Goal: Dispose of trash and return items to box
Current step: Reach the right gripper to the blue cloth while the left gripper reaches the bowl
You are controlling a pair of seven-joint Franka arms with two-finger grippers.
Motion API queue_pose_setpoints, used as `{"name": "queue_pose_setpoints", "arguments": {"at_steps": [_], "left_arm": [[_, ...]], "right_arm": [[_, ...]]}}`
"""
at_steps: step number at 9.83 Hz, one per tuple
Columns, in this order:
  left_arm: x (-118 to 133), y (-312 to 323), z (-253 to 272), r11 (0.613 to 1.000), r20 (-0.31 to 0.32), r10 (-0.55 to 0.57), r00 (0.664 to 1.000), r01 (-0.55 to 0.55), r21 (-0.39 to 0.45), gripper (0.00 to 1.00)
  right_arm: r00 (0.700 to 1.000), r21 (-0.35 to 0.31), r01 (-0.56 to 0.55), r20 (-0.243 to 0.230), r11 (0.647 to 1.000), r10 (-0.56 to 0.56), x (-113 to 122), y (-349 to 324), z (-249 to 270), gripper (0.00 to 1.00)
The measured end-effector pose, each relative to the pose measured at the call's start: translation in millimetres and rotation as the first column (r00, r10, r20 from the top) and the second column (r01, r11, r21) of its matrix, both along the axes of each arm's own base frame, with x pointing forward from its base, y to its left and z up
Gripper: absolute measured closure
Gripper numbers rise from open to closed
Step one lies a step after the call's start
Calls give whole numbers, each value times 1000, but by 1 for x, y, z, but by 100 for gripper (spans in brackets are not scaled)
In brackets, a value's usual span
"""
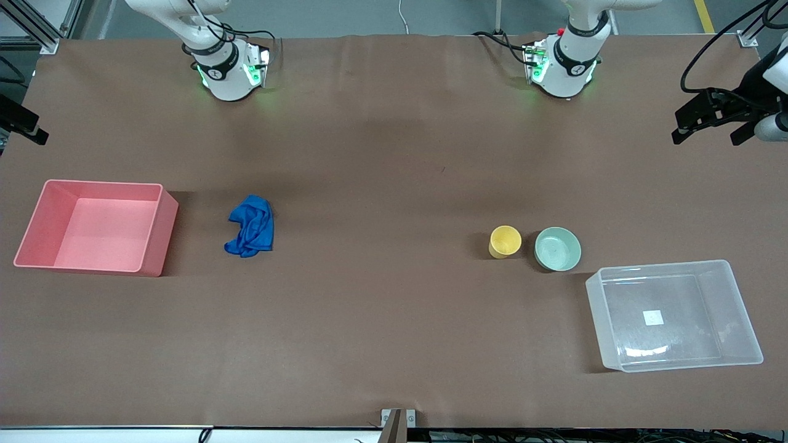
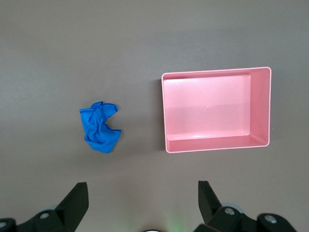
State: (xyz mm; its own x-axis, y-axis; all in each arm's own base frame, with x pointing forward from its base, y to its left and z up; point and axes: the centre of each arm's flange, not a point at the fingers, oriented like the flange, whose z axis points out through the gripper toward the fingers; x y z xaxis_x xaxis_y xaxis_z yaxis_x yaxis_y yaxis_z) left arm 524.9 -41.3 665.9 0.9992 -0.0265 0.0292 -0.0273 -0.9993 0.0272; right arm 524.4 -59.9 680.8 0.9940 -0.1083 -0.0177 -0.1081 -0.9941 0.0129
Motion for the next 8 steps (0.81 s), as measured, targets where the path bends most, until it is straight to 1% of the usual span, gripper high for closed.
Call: {"name": "queue_pose_setpoints", "arguments": {"at_steps": [4, 7, 8], "left_arm": [[5, -1, -4, 1000, 5, -1, 1000, 1, 0, 0], [20, -1, -22, 1000, -1, -3, 1000, 3, 0, 1], [28, -1, -37, 1000, 5, -2, 1000, 2, -1, 1]], "right_arm": [[1000, 0, 0, 0, 1000, 0, 0, 0, 0, 0], [1000, 0, -3, 0, 1000, 3, 0, 2, 0, 0], [1000, 2, -17, -9, 1000, 17, 2, 9, -4, 0]]}}
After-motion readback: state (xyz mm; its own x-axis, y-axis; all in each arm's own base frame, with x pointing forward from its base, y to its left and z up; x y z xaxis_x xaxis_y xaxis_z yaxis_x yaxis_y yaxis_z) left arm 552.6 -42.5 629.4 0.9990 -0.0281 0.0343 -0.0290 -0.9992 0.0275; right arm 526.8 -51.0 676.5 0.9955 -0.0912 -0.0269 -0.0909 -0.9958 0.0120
